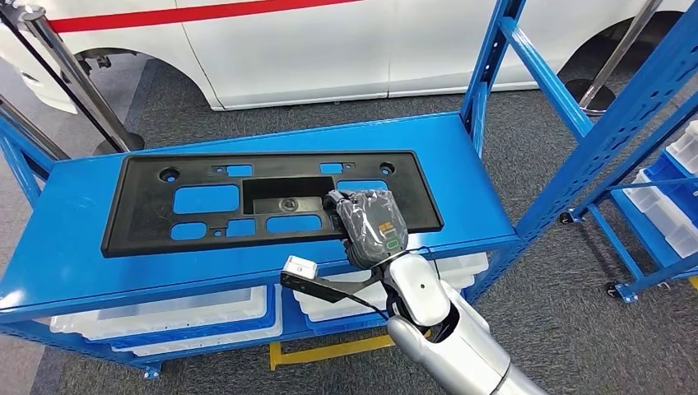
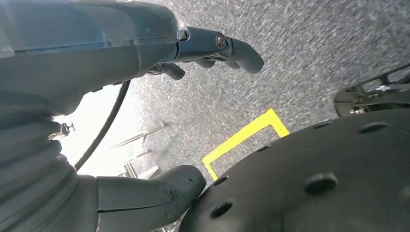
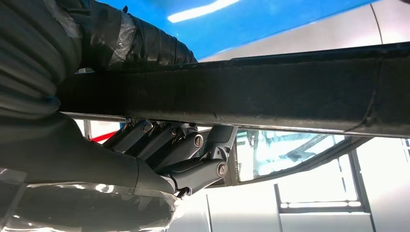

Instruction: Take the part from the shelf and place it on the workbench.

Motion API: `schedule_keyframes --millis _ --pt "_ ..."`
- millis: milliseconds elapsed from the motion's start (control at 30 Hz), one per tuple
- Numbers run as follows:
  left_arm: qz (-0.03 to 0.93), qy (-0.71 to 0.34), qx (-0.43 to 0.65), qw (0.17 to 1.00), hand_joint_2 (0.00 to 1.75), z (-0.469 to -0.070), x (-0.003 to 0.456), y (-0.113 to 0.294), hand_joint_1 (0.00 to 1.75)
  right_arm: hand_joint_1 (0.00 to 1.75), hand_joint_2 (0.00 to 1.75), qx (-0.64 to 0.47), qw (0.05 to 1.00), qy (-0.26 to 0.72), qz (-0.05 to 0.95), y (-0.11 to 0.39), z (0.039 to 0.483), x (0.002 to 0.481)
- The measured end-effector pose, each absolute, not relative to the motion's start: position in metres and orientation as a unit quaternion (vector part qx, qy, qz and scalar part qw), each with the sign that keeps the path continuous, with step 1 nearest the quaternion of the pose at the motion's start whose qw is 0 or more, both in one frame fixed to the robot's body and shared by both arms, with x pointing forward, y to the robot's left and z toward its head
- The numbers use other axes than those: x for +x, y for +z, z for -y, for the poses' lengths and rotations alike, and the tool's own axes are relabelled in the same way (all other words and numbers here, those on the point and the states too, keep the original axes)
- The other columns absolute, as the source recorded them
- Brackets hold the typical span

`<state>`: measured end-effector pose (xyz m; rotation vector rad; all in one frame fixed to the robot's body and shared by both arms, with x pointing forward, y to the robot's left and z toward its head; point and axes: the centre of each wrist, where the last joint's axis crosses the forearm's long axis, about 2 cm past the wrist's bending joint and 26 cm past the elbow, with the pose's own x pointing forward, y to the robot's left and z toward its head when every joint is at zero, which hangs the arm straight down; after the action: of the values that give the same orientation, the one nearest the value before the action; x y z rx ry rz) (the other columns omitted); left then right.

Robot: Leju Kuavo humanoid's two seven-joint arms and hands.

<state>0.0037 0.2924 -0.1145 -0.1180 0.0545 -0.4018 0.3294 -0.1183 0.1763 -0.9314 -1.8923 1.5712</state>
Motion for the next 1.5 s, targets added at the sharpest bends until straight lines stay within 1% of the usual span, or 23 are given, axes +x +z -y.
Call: schedule_keyframes --millis 1500 --pt "-0.022 -0.195 -0.06 0.979 1.75 -0.2949 0.0099 -0.1142 0.0 1.75 1.75 -0.32 0.274 0.587 0.692 0.1765 0.1249 0.3304"
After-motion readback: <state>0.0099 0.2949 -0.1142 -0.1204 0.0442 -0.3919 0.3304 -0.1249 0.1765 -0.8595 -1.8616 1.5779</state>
